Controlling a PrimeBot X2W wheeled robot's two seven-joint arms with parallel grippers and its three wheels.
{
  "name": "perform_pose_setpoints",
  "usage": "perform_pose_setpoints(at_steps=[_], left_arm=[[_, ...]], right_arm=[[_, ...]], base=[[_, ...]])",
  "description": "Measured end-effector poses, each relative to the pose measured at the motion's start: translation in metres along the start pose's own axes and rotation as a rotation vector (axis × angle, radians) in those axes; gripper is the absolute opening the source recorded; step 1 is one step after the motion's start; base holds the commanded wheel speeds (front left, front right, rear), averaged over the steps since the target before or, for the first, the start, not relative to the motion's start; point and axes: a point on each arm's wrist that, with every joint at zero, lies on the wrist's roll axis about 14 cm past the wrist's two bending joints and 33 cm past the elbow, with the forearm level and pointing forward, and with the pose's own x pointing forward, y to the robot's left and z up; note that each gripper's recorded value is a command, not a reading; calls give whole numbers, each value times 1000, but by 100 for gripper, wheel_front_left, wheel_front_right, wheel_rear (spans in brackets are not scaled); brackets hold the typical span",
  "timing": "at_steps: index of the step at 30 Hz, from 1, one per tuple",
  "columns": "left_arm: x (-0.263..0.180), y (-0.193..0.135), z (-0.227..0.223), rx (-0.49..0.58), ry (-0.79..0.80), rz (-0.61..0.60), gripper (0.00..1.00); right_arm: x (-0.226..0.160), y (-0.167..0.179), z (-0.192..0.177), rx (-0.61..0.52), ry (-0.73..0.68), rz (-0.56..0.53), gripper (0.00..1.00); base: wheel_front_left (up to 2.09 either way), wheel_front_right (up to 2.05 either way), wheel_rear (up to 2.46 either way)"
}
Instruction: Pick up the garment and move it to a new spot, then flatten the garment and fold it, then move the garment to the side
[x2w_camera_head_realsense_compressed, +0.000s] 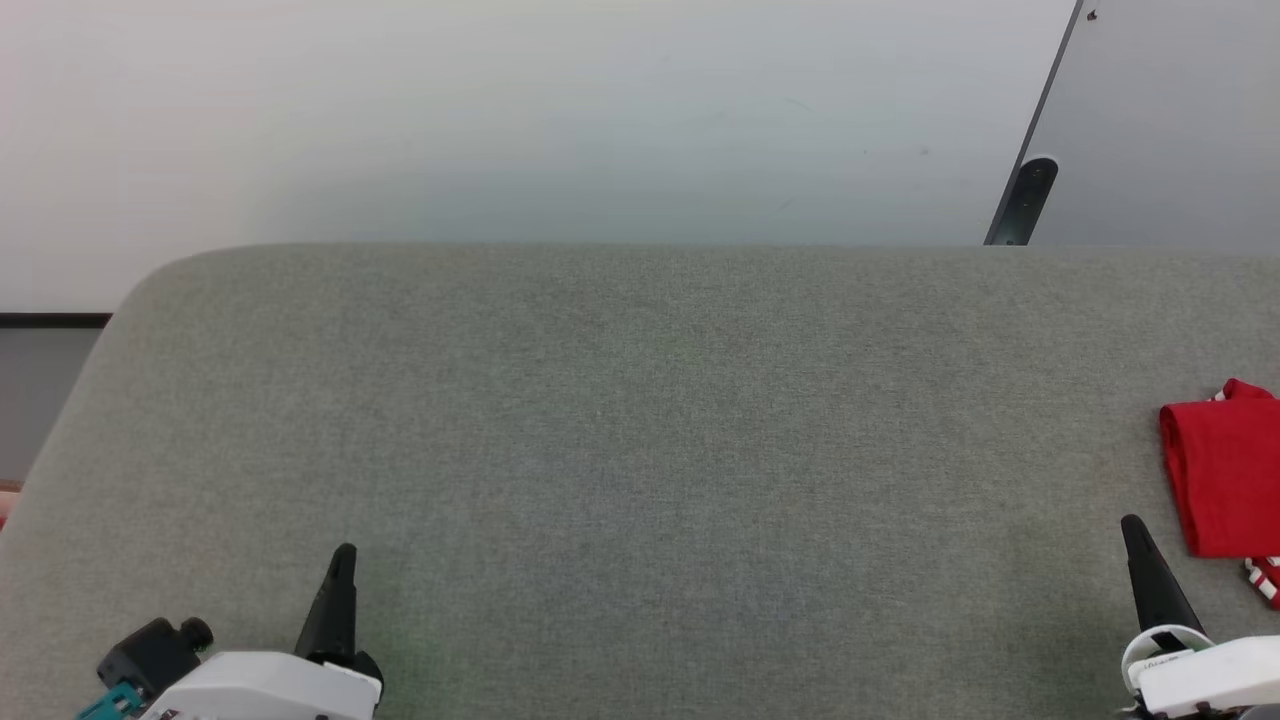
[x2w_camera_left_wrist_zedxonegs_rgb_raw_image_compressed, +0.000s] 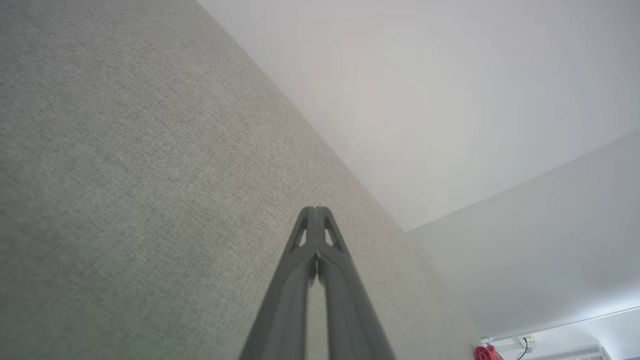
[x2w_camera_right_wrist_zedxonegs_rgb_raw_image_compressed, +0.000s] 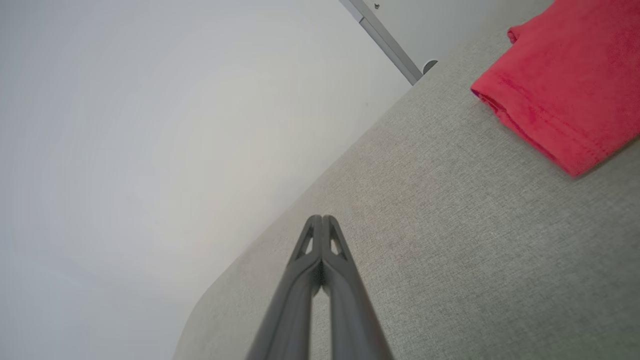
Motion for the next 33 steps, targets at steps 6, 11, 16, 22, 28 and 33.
perform_pose_setpoints(at_steps=[6, 11, 16, 22, 28, 33], left_arm=[[0, 1, -1, -73, 5, 3, 0], [3, -3, 0, -134, 4, -8, 0], [3, -4, -1, -192, 7, -9, 0], [5, -6, 0, -254, 8, -17, 0], [7, -9, 1, -312, 7, -29, 0], [7, -11, 1, -365, 9, -34, 0]], right_arm=[[3, 3, 0, 72, -4, 5, 0], [3, 3, -2, 133, -1, 1, 0], [4, 3, -4, 189, 1, 0, 0], [7, 7, -4, 250, 1, 10, 0], [7, 7, -7, 305, 5, 7, 0], [9, 9, -7, 353, 3, 13, 0]], base=[[0, 0, 0], [0, 0, 0], [0, 0, 0], [0, 0, 0], [0, 0, 0], [0, 0, 0]])
